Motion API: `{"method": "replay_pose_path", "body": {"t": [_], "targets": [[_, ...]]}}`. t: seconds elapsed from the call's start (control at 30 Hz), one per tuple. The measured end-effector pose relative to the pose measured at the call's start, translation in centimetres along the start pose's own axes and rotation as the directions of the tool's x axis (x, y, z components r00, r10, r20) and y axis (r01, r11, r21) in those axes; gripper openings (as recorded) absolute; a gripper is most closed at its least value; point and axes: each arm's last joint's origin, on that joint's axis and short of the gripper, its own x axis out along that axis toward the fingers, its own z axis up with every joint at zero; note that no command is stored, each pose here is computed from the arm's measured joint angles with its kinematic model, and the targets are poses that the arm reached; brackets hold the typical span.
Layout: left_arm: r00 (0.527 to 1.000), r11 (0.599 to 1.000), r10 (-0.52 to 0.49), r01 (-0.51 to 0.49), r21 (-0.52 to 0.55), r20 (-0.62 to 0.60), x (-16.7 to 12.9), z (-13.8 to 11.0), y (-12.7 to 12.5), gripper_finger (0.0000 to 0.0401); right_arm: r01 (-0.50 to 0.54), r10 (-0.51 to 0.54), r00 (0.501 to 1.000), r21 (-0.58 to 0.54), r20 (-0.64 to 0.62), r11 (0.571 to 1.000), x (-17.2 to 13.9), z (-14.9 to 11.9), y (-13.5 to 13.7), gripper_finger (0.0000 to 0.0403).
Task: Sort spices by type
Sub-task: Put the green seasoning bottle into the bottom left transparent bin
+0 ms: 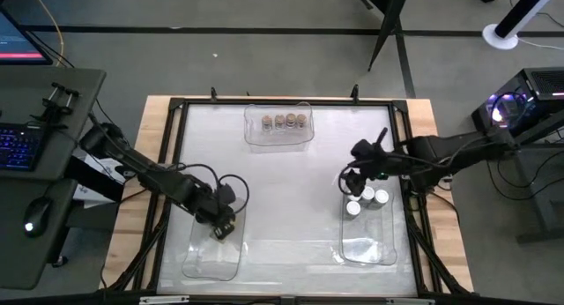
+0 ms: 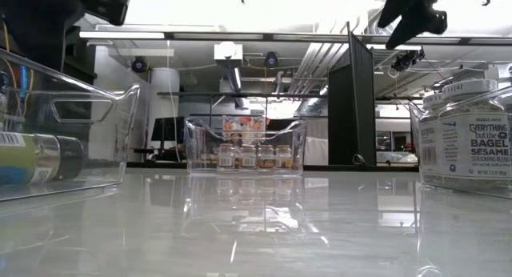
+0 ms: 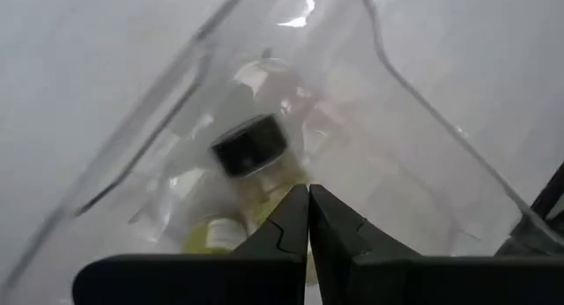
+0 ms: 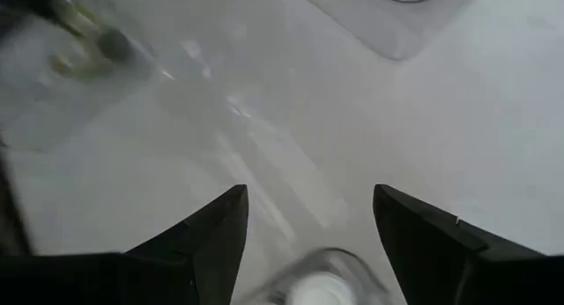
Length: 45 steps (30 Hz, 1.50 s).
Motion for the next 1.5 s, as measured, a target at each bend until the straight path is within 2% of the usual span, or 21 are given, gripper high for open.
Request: {"method": "replay_pose_path", "body": {"t": [0.1, 0.3, 0.7, 0.83, 1.0, 1.27, 1.5], "targets": [[1.000, 1.000, -0.002, 0.002, 0.008, 0.001, 0.9, 0.2, -0.6, 0.0003, -0.045, 0.044, 0.998, 0.029, 0.037, 0.999, 0.7, -0.7, -0.2, 0.0240], [0.998, 0.998, 0.040, -0.039, -0.047, 0.040, 1.5, 0.3, -0.7, 0.0040, -0.023, 0.024, 0.999, -0.023, 0.033, 0.999, 1.5, -0.9, -0.2, 0.0240], [0.997, 0.993, 0.040, -0.033, -0.114, 0.060, 1.5, 0.4, -0.7, 0.0208, 0.008, -0.002, 0.999, -0.118, 0.044, 0.993, 1.9, -1.1, -0.4, 0.0240], [0.998, 0.993, 0.055, -0.053, -0.110, 0.014, 2.3, 0.3, -0.9, 0.0245, 0.030, -0.022, 0.998, -0.120, 0.065, 0.992, 1.9, -1.1, -0.4, 0.0240], [0.994, 0.983, 0.074, -0.086, -0.160, -0.078, 3.9, 0.2, -1.2, 0.0252, 0.046, -0.036, 0.996, -0.133, 0.079, 0.990, 1.9, -1.0, -0.5, 0.0240], [0.986, 0.961, 0.155, -0.165, -0.223, -0.061, 5.5, 0.2, -1.2, 0.0252, 0.047, -0.034, 0.995, -0.133, 0.097, 0.990, 1.9, -0.9, -0.4, 0.0240], [0.979, 0.956, 0.181, -0.197, -0.218, -0.092, 6.6, 0.1, -1.4, 0.0252, 0.033, -0.018, 0.994, -0.125, 0.112, 0.992, 1.9, -0.8, -0.2, 0.0240]]}}
